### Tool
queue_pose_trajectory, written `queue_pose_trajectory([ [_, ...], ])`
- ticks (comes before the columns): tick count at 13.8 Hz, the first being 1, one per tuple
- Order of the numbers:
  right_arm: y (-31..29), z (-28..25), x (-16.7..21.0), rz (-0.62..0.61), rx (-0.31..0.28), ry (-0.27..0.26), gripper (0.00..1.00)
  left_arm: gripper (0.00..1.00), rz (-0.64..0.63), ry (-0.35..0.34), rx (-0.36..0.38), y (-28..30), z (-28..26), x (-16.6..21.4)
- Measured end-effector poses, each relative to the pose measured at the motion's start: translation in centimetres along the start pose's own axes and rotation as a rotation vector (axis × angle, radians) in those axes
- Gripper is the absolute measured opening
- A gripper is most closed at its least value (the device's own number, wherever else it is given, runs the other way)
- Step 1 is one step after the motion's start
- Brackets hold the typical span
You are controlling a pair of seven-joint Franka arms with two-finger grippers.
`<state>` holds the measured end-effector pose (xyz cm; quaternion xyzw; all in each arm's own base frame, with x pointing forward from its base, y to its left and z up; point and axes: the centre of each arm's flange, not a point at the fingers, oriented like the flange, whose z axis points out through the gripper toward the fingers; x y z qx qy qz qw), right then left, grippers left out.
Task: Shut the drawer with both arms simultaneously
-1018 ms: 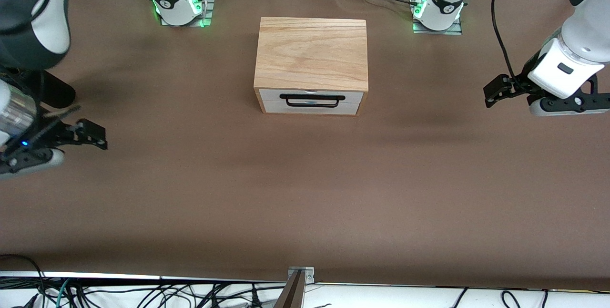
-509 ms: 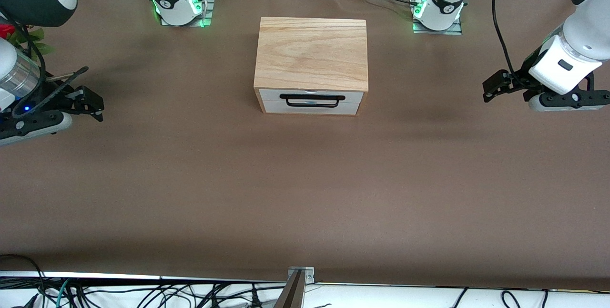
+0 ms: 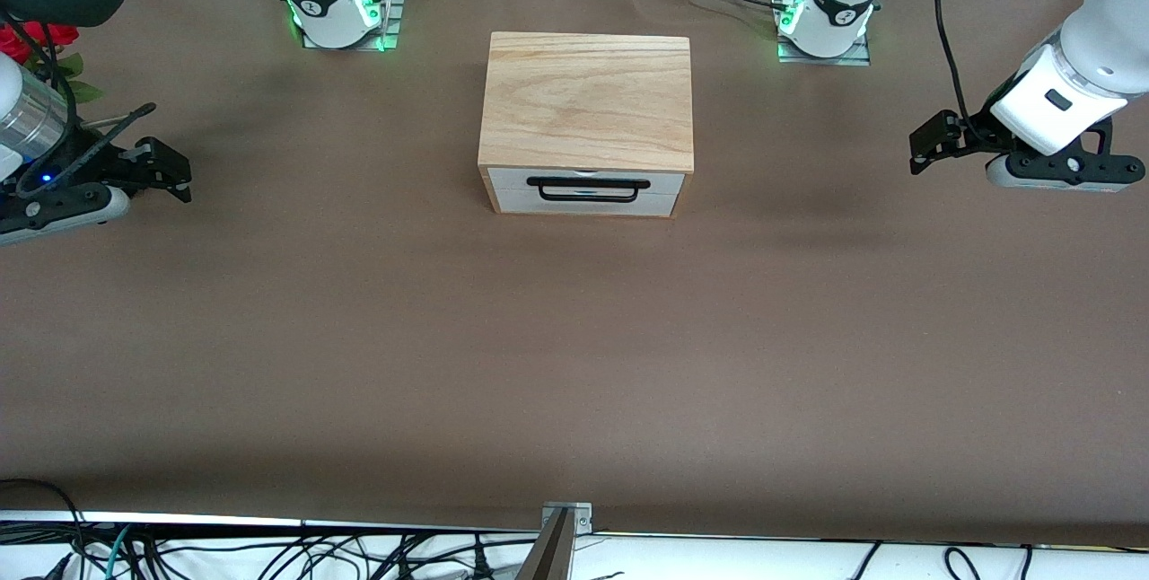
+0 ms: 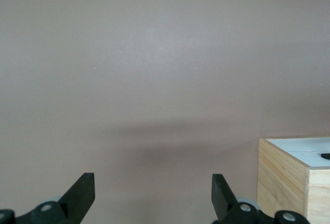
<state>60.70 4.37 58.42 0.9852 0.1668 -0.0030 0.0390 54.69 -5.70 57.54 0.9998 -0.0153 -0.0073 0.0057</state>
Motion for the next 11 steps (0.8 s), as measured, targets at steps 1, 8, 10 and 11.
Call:
queue_pose_trajectory([
  [1, 0.0, 0.1, 0.0, 0.002, 0.007, -0.003, 1.00, 1.00, 0.001, -0.002, 0.000, 0.0, 0.1, 0.0],
  [8, 0.0, 0.8, 0.2, 0.077, 0.039, -0.009, 1.00, 1.00, -0.007, -0.001, -0.001, -0.4, 0.2, 0.5],
  [10, -0.1, 0.8, 0.3, 0.162, 0.047, -0.011, 1.00, 1.00, -0.003, 0.005, 0.000, -0.3, 0.0, 1.0],
  [11, -0.1, 0.8, 0.3, 0.180, 0.052, -0.010, 1.00, 1.00, -0.002, 0.006, 0.000, -0.3, 0.0, 1.1],
])
